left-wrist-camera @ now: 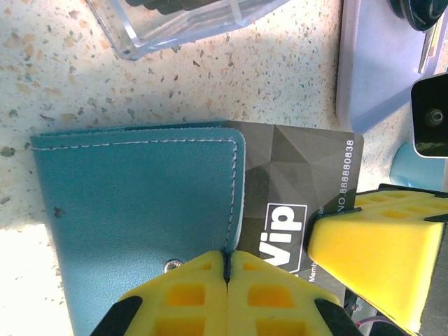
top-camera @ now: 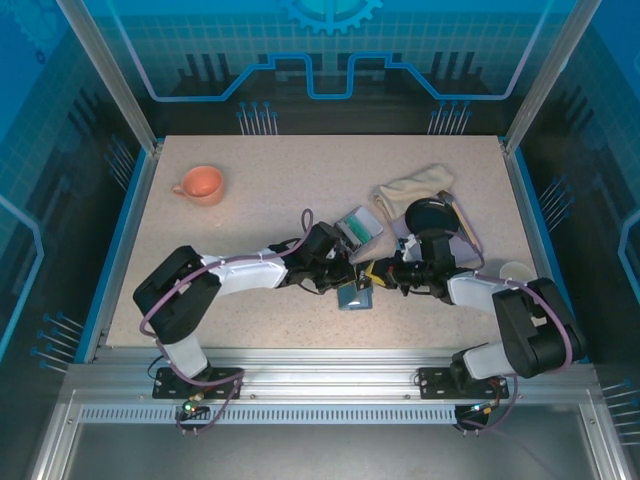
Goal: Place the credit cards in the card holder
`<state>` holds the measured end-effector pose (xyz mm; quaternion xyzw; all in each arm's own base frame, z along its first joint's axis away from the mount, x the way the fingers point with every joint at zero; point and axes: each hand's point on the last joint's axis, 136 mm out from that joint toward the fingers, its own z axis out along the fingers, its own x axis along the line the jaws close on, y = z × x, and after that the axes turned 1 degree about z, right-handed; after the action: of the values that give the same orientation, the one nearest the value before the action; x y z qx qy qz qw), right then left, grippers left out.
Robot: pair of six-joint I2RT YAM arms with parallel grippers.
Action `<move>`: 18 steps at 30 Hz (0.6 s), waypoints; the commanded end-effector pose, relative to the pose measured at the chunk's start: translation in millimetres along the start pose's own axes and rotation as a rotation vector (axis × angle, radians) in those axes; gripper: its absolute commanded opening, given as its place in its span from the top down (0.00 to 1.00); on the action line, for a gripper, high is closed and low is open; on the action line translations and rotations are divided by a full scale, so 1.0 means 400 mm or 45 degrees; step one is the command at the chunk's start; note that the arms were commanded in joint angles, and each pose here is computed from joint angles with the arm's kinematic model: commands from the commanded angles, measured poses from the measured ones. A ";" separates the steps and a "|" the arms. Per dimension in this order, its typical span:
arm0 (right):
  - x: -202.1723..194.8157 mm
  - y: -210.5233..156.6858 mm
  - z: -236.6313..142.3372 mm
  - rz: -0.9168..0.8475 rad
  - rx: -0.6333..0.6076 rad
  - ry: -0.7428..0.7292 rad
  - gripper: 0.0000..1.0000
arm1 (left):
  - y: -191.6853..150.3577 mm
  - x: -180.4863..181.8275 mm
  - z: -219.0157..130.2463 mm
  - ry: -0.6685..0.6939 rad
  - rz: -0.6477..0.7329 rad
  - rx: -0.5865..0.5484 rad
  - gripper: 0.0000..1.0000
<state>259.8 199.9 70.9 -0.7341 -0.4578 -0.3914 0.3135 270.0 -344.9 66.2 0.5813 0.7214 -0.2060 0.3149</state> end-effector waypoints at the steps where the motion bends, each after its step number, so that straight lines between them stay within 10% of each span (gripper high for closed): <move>1: 0.016 -0.005 -0.023 -0.150 -0.014 -0.115 1.00 | -0.005 -0.019 -0.029 -0.053 0.028 -0.004 1.00; 10: -0.039 -0.011 -0.064 -0.400 -0.099 -0.594 1.00 | -0.001 0.015 -0.097 -0.087 0.029 -0.016 1.00; 18: 0.024 -0.034 -0.028 -0.619 -0.050 -0.643 1.00 | -0.015 0.081 -0.109 -0.049 0.025 -0.002 1.00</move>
<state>244.6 196.8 79.7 -0.7036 -0.6455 -0.2794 0.1012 259.4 -299.2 77.3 0.5722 0.7191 -0.2081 0.3349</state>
